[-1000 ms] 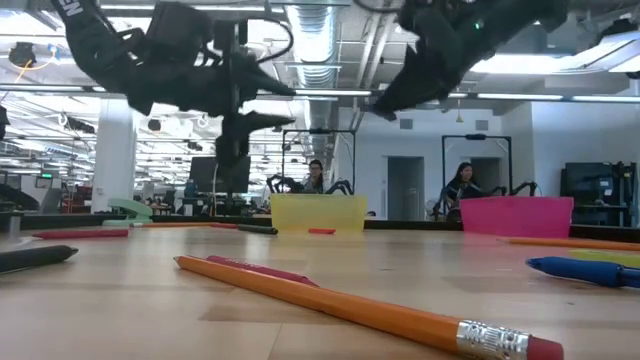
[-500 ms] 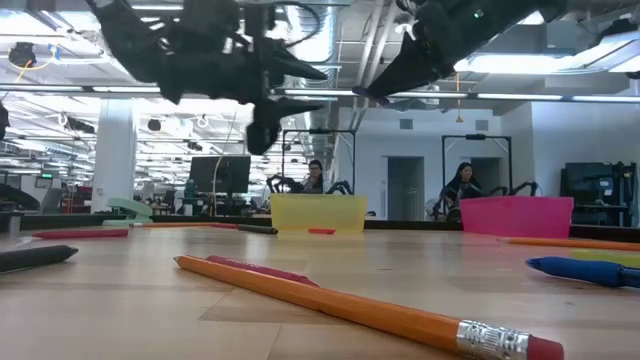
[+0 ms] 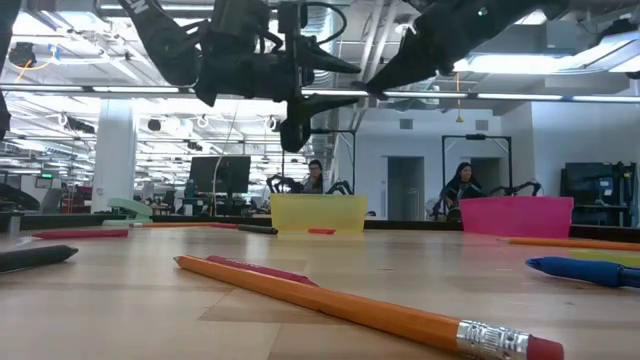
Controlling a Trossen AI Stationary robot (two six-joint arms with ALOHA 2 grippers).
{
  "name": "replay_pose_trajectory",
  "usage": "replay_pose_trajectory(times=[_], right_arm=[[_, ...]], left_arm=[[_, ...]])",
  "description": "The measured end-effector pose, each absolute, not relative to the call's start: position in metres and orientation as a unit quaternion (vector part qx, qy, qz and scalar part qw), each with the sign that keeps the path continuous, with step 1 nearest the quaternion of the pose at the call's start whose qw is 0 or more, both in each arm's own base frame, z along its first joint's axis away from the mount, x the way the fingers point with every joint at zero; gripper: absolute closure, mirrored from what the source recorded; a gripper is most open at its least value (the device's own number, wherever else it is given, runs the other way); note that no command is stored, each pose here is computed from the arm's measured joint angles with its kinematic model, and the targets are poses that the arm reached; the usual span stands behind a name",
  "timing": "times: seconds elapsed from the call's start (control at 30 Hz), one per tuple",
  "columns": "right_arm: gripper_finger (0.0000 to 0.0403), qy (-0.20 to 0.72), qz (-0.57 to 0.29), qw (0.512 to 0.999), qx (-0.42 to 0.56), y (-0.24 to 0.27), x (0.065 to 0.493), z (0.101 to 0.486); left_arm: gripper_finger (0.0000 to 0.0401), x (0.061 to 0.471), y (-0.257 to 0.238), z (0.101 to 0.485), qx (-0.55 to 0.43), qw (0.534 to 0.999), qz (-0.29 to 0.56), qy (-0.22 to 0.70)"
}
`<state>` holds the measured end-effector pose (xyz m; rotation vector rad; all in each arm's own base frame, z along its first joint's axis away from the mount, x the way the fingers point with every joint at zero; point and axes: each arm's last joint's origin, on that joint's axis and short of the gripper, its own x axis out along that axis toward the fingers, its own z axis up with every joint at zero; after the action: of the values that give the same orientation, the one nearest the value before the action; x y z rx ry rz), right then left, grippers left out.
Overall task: Sort crayons/erasers/pens/pencils in bins
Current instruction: Put the blue eraser into the transparent bin
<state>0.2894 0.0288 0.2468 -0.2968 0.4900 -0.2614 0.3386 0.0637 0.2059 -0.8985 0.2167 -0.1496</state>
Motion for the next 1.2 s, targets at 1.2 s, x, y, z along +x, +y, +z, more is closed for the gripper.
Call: replay_pose_trajectory(times=[1.2], right_arm=[[0.0332, 0.224, -0.124, 0.95, -0.177, 0.029, 0.2912, 0.2508]], left_arm=[[0.0392, 0.3393, 0.0585, 0.2057, -0.392, 0.91, -0.082, 0.103]])
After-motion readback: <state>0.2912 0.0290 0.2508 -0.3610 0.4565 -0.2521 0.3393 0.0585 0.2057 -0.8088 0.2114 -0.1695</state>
